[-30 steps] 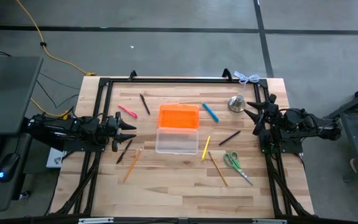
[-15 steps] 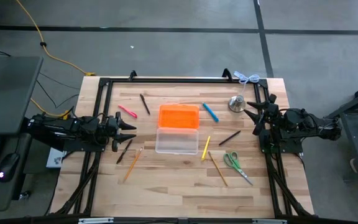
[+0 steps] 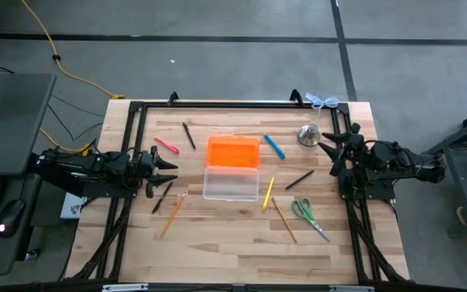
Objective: Pick & place school supplies into a supply box
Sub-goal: Put the blue pen into the orange supply box
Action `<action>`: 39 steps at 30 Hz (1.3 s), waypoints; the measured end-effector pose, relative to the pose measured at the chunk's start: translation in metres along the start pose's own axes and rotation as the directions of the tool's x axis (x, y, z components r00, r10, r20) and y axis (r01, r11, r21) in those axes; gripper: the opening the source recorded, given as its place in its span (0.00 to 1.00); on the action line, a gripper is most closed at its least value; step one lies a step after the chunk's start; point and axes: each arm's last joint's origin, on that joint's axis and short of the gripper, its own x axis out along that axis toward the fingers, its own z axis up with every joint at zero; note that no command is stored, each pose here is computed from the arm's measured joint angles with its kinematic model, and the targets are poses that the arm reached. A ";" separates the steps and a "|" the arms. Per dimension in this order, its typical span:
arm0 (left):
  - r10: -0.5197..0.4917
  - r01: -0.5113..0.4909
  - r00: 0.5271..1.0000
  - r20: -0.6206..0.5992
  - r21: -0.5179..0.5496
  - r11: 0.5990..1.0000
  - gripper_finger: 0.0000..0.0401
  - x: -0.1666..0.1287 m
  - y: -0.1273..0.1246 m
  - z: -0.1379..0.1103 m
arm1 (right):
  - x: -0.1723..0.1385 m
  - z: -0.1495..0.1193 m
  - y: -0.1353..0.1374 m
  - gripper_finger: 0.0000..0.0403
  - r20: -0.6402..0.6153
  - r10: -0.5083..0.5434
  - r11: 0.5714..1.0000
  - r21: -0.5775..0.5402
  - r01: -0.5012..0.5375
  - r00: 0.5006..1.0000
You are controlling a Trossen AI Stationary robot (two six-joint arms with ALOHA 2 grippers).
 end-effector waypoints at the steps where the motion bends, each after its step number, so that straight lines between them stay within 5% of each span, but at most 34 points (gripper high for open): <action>1: 0.000 0.000 1.000 0.000 -0.002 1.000 0.51 0.000 0.000 0.000 | 0.000 0.001 0.000 0.40 0.009 0.002 0.999 0.049 -0.002 1.000; 6: 0.021 -0.020 1.000 0.005 -0.098 0.995 0.52 0.000 0.001 0.000 | 0.000 0.009 0.001 0.39 0.080 0.007 0.949 0.313 -0.032 0.997; 9: 0.036 -0.034 0.999 0.009 -0.127 0.991 0.51 0.000 0.001 0.000 | -0.001 0.013 0.001 0.40 0.117 0.009 0.925 0.377 -0.053 0.993; 39: 0.044 -0.043 0.999 0.010 -0.127 0.991 0.51 0.000 0.001 0.000 | -0.002 0.020 0.001 0.39 0.183 0.011 0.917 0.389 -0.083 0.983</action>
